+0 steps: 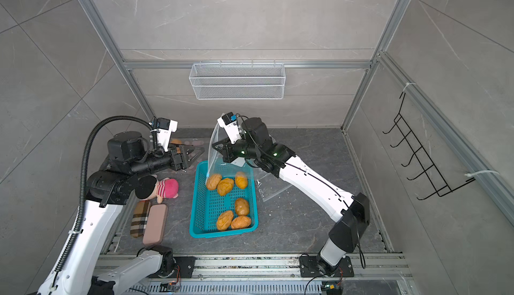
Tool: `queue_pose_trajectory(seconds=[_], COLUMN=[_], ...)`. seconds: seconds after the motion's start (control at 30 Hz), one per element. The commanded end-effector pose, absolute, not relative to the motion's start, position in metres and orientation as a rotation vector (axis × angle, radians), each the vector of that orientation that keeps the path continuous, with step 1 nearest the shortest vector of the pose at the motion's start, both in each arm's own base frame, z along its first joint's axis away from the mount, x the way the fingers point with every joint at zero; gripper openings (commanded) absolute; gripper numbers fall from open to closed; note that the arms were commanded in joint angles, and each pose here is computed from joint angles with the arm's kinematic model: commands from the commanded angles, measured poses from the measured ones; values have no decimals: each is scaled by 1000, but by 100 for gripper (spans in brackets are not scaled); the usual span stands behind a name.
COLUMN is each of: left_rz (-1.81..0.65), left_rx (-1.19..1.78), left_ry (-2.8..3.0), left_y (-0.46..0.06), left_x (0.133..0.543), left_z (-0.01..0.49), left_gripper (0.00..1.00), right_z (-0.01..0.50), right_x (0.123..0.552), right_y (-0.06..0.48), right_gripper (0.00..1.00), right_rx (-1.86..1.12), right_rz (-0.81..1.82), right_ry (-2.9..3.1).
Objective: Put the potatoes into a zipper bag and zip it
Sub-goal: Pick up the zipper food storage bag.
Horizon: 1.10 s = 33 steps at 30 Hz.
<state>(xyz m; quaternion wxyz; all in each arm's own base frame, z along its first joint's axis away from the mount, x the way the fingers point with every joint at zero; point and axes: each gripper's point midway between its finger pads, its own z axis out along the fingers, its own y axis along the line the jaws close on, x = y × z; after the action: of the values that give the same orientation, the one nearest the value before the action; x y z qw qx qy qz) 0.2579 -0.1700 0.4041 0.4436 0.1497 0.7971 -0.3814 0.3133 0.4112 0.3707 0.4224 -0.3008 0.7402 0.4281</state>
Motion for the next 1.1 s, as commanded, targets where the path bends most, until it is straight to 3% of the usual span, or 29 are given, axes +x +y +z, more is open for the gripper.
queue_pose_trajectory(seconds=[0.0, 0.17, 0.5, 0.77, 1.07], left_rz=[-944, -891, -806, -690, -753], left_rx=[455, 467, 416, 346, 348], left_ry=[1920, 1975, 2090, 2066, 2054], left_y=[-176, -182, -179, -164, -172], left_x=[257, 270, 293, 303, 307], left_z=[412, 387, 349, 348, 345], left_gripper=[69, 67, 51, 47, 41], right_z=[387, 380, 374, 363, 354], right_x=[322, 322, 317, 314, 305], right_y=[411, 412, 413, 415, 422], right_gripper=[0, 0, 0, 0, 0], right_rx=[-637, -609, -603, -613, -642], right_rz=[1090, 1122, 1153, 1168, 1194], right_ry=[1854, 1890, 1901, 1947, 1976])
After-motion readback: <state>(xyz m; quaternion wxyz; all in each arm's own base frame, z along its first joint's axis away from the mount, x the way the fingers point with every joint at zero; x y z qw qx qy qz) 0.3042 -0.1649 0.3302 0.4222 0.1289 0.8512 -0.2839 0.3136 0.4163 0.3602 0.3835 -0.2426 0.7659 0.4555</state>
